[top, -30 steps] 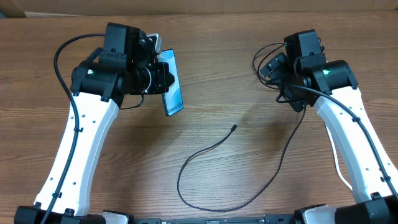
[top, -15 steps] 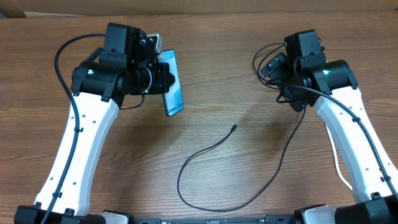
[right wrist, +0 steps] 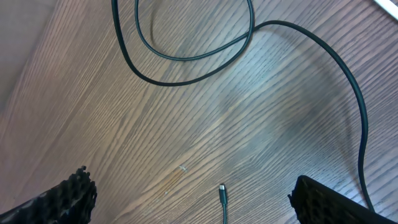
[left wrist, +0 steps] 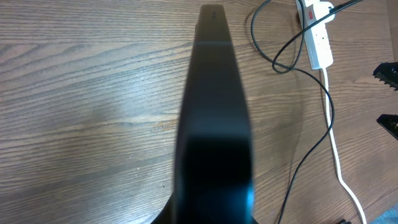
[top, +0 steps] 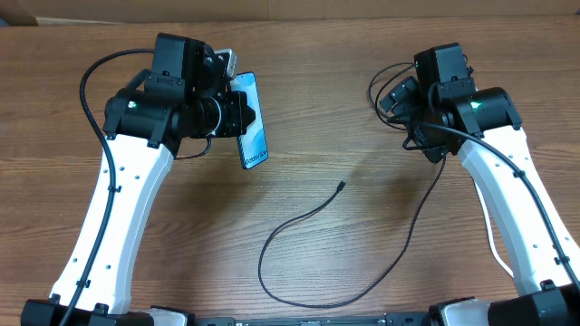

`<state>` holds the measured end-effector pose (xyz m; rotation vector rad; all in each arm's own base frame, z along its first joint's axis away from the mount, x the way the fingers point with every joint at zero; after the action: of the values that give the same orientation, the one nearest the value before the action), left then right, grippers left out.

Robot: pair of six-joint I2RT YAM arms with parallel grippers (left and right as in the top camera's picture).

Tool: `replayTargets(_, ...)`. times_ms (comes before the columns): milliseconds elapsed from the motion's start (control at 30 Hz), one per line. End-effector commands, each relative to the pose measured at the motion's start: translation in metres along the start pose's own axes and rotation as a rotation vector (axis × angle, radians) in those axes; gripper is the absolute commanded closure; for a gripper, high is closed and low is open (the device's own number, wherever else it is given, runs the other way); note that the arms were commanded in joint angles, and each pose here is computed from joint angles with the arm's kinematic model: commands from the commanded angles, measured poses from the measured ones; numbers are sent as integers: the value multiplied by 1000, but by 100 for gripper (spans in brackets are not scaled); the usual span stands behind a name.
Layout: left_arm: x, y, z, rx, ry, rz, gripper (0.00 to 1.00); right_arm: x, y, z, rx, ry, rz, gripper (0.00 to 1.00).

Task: Plug charger to phone and switch on socket

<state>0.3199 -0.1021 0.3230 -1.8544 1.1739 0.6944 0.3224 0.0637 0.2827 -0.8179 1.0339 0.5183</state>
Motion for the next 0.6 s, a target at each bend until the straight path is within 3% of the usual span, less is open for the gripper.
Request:
replayTargets(0,-3,0,-5,25,34,-2,96,-13,-3,0,-3,-23,-38,0)
replayTargets(167,-3,-1,-6,-21,42,-8,96,-13,-3,0,-3,-23,-38,0)
replayTargets(433,-5,-6,-23,-67,211,5,96,-13,-3,0,-3,-23,-38,0)
replayTargets(567,-6,-9,-26,-75,228,-13,96,-13,-3,0,-3,-23,-38,0)
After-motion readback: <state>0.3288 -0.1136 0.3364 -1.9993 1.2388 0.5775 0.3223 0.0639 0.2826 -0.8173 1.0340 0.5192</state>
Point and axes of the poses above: each gripper's point midway between its finger pads, its own x axis out along the fingers, its own z axis along the line the jaws close on, y = z × x, the point moved 9 cm from there along -x, back along the fingers, and after that the axes turned 11 degrees about -x, right-handed, at the moved point
